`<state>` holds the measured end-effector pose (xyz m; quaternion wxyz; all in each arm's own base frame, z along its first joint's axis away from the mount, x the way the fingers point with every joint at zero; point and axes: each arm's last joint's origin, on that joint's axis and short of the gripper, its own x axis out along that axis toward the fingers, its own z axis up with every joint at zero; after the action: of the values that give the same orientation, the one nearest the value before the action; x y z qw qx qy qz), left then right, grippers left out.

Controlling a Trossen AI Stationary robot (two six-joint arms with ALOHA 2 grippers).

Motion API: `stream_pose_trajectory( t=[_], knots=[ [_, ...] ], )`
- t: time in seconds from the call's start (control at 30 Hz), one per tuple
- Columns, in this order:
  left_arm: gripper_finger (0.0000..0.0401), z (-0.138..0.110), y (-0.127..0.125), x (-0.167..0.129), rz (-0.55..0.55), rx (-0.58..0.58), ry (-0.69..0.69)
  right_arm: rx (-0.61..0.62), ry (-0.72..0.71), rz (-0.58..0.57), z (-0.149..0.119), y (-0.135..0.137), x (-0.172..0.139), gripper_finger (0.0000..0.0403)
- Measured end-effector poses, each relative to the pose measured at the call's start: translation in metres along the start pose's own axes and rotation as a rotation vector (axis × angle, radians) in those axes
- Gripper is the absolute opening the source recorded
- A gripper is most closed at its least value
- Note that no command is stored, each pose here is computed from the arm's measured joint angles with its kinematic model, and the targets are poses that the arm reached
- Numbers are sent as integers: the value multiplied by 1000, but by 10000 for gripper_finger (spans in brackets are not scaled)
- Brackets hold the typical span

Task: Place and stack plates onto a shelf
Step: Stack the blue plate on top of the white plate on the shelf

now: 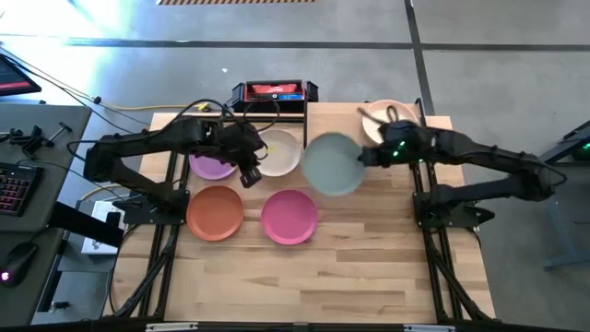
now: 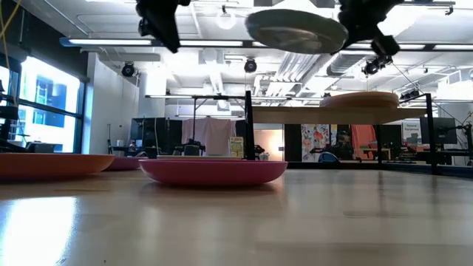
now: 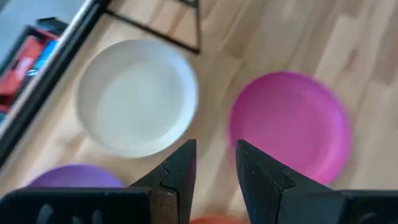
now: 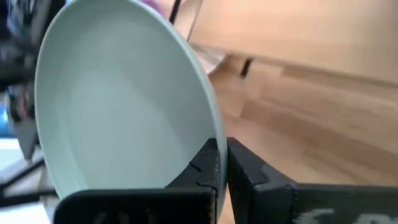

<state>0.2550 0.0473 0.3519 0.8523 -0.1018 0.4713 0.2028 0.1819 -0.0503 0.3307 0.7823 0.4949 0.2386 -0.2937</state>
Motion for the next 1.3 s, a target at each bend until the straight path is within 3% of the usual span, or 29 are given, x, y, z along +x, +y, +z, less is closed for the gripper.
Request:
stream_pose_trajectory(
  t=[0.27, 0.77, 1.07, 1.3],
  knots=[
    [99, -7, 23, 1, 115, 95, 102, 135, -181, -88, 16, -30, -37, 0],
    [99, -6, 46, 3, 152, 183, 141, 415, -402, -291, 31, -75, -71, 0],
    [99, -5, 53, 3, 151, 201, 149, 554, -409, -326, 38, -93, -79, 0],
    [99, -5, 56, 4, 157, 196, 151, 597, -349, -373, 43, -105, -78, 0]
  ],
)
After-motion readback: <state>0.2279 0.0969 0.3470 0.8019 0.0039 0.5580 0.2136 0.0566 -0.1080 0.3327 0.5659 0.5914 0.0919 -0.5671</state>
